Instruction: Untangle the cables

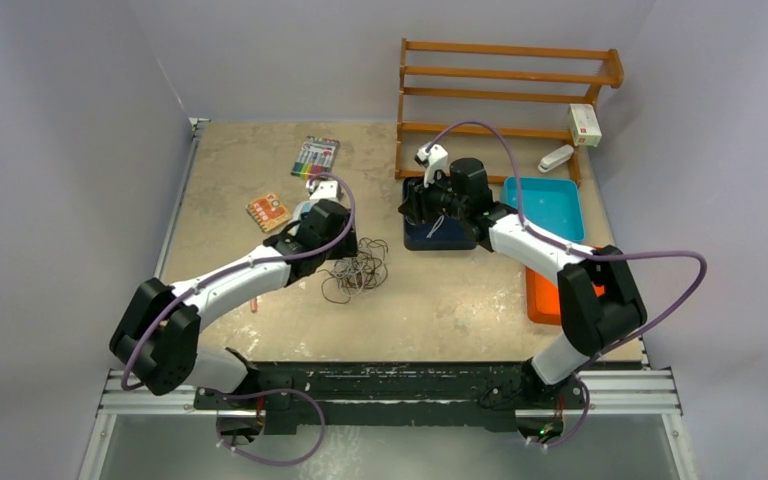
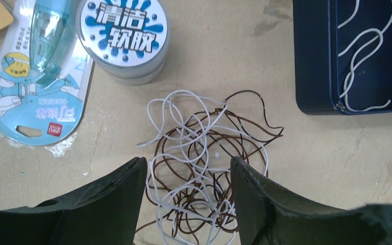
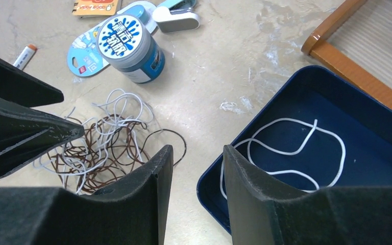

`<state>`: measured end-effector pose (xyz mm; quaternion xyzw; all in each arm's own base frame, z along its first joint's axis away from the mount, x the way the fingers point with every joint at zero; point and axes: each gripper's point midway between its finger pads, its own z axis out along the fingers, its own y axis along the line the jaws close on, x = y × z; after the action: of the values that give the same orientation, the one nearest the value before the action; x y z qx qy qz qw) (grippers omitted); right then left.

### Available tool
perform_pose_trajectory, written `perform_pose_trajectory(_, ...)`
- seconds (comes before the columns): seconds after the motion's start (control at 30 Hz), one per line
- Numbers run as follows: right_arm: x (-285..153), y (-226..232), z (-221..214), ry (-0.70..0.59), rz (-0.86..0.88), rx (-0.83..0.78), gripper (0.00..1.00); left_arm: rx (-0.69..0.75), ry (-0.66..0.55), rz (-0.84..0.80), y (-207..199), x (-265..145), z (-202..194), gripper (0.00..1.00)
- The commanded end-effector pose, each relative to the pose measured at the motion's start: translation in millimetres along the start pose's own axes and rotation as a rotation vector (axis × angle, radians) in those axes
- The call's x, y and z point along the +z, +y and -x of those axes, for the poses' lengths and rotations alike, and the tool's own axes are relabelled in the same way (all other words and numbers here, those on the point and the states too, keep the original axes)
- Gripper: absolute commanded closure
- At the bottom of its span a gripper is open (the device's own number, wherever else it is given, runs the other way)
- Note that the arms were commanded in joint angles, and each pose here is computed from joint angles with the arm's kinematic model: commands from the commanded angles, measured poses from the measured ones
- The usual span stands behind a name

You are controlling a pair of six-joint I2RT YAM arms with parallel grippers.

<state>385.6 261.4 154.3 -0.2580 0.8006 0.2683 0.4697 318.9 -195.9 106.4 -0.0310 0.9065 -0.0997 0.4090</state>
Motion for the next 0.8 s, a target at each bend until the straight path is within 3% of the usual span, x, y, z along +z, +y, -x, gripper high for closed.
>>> perform_pose_trajectory(0.0, -4, 9, 30, -0.082, 0.035, 0.001, 0.56, -0.067, -0.016, -0.02, 1, -10, 2, 0.41)
perform_pose_trajectory(0.23, -3, 9, 27, -0.085, 0.034, 0.012, 0.58, -0.205, -0.105, 0.056, 28, -27, 16, 0.44)
perform_pose_trajectory(0.4, 2, 14, 23, -0.065, 0.067, 0.019, 0.59, -0.372, -0.082, 0.045, 49, -15, 12, 0.5)
perform_pose_trajectory(0.77, 4, 16, 13, -0.035, 0.078, 0.018, 0.6, -0.393, 0.027, -0.115, 20, 8, -11, 0.5)
